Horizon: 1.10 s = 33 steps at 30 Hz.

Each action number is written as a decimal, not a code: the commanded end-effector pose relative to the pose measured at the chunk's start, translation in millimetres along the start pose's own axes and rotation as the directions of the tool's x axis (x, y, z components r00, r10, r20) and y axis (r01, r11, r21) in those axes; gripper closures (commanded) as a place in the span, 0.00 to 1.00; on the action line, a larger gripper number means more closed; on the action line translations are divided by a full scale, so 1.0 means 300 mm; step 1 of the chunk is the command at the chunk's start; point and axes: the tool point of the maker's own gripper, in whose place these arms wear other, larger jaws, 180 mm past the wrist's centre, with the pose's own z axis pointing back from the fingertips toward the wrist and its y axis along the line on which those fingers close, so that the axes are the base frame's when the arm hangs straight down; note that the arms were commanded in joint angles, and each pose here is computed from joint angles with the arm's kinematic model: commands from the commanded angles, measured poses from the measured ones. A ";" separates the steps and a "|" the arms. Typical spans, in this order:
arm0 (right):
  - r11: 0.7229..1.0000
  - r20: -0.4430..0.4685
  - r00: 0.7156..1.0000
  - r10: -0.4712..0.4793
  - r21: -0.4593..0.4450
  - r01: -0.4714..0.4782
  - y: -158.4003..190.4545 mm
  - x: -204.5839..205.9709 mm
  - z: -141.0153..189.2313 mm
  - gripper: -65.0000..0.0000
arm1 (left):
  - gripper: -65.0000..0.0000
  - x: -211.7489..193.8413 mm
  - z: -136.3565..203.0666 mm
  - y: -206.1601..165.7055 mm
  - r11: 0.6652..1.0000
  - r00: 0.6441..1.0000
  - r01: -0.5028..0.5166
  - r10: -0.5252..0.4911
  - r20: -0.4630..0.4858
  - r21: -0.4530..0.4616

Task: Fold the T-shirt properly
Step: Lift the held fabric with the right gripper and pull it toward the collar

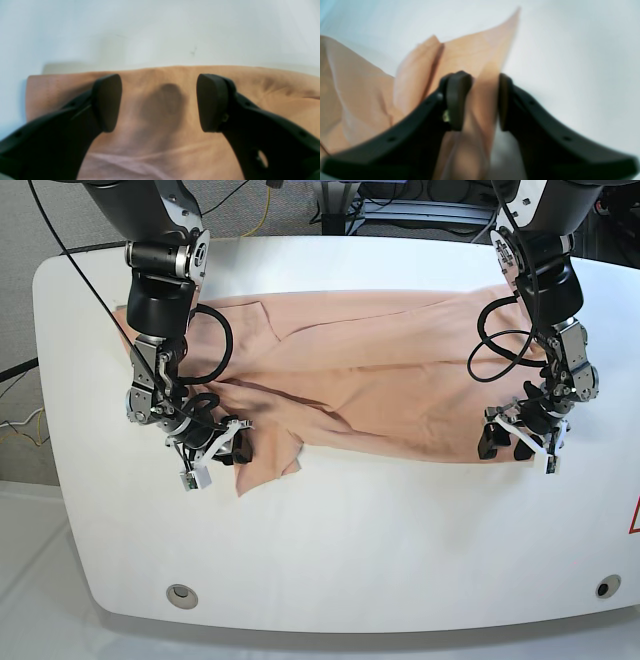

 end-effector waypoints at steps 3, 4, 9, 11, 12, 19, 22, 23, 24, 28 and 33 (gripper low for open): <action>1.000 0.058 0.998 0.021 0.013 -0.022 0.011 0.078 0.003 0.93 | 0.31 0.084 0.010 0.020 1.000 0.998 0.019 -0.020 0.063 0.006; 1.000 0.058 0.998 0.023 0.013 -0.024 0.012 0.079 0.003 0.95 | 0.31 0.085 0.011 0.021 1.000 0.998 0.019 -0.020 0.064 0.007; 0.998 0.060 0.997 0.057 -0.002 -0.057 0.006 0.097 0.016 1.00 | 0.32 0.090 0.011 0.018 1.000 0.998 0.023 -0.023 0.065 0.006; 0.997 0.068 0.995 0.071 -0.007 -0.071 0.005 0.116 0.024 1.00 | 0.31 0.091 0.012 0.018 1.000 0.998 0.025 -0.026 0.066 0.007; 0.997 0.069 0.994 0.079 -0.011 -0.079 0.006 0.124 0.029 1.00 | 0.31 0.090 0.013 0.018 1.000 0.998 0.025 -0.025 0.065 0.007; 0.986 0.038 0.986 0.165 -0.042 -0.163 0.031 0.184 0.068 1.00 | 0.32 0.077 0.011 0.018 1.000 0.998 0.027 -0.027 0.049 0.008; 0.983 0.028 0.984 0.178 -0.050 -0.177 0.041 0.199 0.081 1.00 | 0.32 0.074 0.012 0.018 1.000 0.999 0.027 -0.027 0.045 0.008; 0.982 0.026 0.983 0.182 -0.052 -0.180 0.045 0.204 0.084 1.00 | 0.32 0.071 0.012 0.018 1.000 0.999 0.026 -0.026 0.042 0.008; 0.981 0.024 0.982 0.187 -0.053 -0.185 0.050 0.208 0.087 1.00 | 0.33 0.072 0.012 0.019 1.000 0.999 0.027 -0.028 0.043 0.008; 0.976 0.015 0.977 0.212 -0.056 -0.211 0.075 0.227 0.103 1.00 | 0.35 0.074 0.011 0.017 1.000 0.999 0.029 -0.029 0.041 0.008; 0.960 -0.012 0.962 0.272 -0.066 -0.272 0.125 0.249 0.141 1.00 | 0.33 0.060 0.009 0.014 1.000 0.999 0.024 -0.024 0.031 0.006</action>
